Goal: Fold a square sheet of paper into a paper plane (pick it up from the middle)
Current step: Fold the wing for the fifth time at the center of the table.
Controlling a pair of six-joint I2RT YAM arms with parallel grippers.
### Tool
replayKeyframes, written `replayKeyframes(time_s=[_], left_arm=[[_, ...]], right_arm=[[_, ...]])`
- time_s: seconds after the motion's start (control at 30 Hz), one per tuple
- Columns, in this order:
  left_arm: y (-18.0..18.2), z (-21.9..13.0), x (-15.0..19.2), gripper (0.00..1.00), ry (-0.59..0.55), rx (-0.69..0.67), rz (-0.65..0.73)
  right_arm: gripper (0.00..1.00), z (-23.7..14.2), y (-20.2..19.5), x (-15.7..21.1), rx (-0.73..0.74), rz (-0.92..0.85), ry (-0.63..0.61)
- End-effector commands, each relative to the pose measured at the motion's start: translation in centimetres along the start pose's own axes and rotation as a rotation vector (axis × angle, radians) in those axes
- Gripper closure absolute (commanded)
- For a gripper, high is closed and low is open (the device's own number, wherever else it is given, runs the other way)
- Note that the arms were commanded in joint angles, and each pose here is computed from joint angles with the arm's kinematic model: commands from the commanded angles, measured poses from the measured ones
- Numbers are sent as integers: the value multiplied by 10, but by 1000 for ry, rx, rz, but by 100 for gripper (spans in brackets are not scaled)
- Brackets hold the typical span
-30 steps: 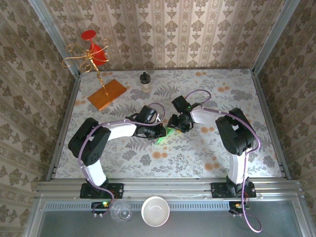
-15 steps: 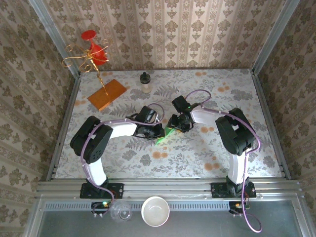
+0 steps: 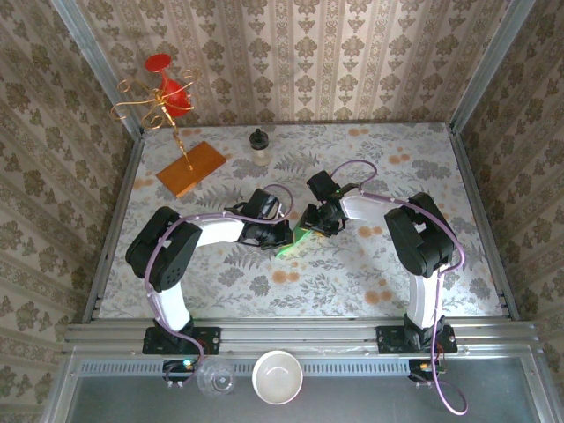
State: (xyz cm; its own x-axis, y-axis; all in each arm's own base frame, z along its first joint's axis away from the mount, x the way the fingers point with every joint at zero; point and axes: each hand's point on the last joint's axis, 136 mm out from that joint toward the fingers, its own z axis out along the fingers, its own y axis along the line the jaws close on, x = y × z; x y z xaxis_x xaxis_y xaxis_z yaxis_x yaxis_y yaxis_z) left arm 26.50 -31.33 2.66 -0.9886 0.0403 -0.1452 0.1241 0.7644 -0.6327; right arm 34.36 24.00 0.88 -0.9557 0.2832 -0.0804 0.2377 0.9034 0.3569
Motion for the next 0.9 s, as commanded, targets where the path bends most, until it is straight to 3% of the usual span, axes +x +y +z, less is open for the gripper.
replayKeyframes(time_s=[0.0,0.33,0.6,0.87], left_arm=[[12,3,-2,92,3,-43,-15],[18,4,-2,92,13,-54,-42],[29,8,8,92,56,-83,-73],[28,8,7,93,63,-86,-72]], right_arm=[[55,57,-61,39,190,23,128],[53,49,-49,33,134,18,117],[46,-27,-5,0,-109,-32,-32],[48,-67,22,12,-291,-98,-64]])
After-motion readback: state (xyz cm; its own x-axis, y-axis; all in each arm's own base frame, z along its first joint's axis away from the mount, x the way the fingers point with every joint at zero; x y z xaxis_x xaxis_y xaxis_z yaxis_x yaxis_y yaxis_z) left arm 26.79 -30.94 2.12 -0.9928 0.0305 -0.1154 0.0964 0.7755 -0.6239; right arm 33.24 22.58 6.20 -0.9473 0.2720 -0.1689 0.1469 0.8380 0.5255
